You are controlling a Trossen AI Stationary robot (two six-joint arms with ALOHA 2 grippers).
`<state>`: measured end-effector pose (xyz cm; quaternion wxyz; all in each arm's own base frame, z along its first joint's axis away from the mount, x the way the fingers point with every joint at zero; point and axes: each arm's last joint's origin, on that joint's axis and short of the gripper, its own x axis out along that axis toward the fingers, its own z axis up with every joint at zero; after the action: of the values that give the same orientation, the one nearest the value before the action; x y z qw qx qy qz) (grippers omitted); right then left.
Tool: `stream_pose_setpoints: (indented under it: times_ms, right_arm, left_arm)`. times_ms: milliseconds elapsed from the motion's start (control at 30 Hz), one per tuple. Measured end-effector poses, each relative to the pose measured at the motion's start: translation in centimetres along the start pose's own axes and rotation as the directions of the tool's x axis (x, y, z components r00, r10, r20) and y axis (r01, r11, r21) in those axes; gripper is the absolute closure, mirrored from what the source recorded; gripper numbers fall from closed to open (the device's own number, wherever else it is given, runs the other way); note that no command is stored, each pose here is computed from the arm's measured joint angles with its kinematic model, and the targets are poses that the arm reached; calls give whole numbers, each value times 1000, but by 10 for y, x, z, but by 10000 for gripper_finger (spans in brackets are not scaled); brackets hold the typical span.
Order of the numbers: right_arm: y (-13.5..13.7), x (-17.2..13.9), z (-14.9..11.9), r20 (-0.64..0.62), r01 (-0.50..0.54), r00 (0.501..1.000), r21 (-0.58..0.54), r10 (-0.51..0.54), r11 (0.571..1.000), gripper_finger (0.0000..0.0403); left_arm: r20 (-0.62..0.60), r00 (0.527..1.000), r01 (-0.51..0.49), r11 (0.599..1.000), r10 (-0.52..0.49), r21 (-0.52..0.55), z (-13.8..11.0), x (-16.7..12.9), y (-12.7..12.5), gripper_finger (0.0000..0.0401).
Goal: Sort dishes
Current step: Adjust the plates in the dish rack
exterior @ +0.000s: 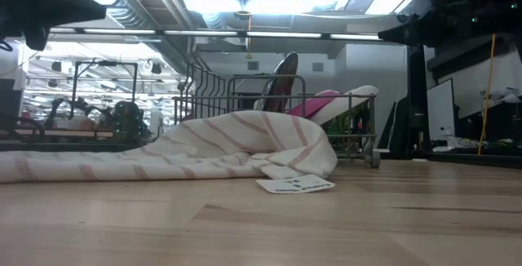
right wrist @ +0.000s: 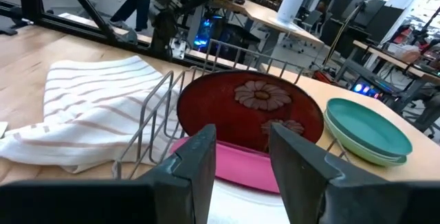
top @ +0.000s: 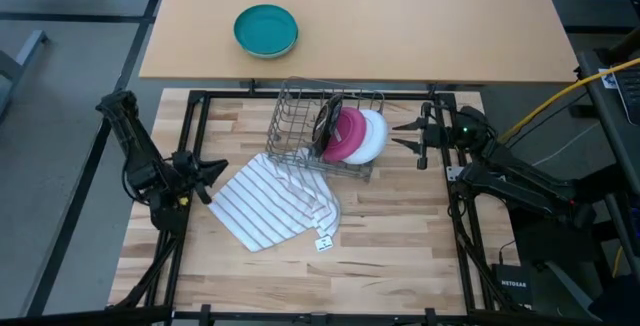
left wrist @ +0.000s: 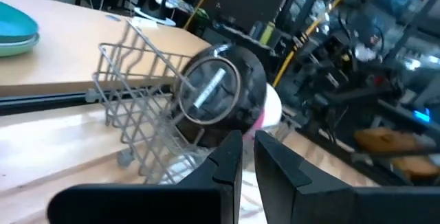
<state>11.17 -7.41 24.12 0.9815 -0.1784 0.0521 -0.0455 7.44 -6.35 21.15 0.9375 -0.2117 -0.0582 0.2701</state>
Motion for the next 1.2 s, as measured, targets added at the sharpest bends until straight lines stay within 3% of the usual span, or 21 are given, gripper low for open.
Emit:
stream_pose_setpoints:
  times_ms: [267, 367, 433, 533, 633, 700, 800, 900, 1200]
  right_arm:
    - [0, 0, 0, 0, -1, 1000, 0, 1, 1000, 265]
    - [0, 0, 0, 4, -11, 1000, 1, 11, 1000, 265]
    - [1, 0, 0, 10, -25, 1000, 1, 25, 1000, 265]
    - [1, 0, 0, 16, -39, 999, 1, 39, 999, 265]
    - [2, 0, 0, 17, -51, 999, 3, 50, 999, 265]
    - [2, 0, -1, 8, -54, 999, 10, 54, 998, 265]
    - [3, 0, -2, 1, -57, 998, 16, 57, 998, 265]
    - [3, 0, -2, -6, -60, 998, 21, 60, 998, 265]
    - [3, 0, -3, -12, -63, 998, 26, 63, 998, 265]
  left_arm:
    - [-166, 986, 19, 997, -8, 70, -3, 18, -34, 371]
    - [-228, 971, 109, 984, -75, 142, -1, 36, -49, 371]
    - [-249, 953, 230, 947, -173, 225, 3, 50, -59, 371]
    - [-217, 926, 372, 849, -310, 375, 12, 69, -67, 371]
    - [-161, 910, 413, 785, -383, 463, 24, 81, -65, 371]
    - [-155, 905, 419, 768, -397, 484, 30, 85, -59, 371]
    - [-185, 906, 421, 764, -380, 489, 35, 88, -47, 371]
    - [-226, 915, 402, 786, -333, 470, 39, 88, -33, 371]
    - [-223, 933, 357, 818, -284, 452, 56, 70, -4, 371]
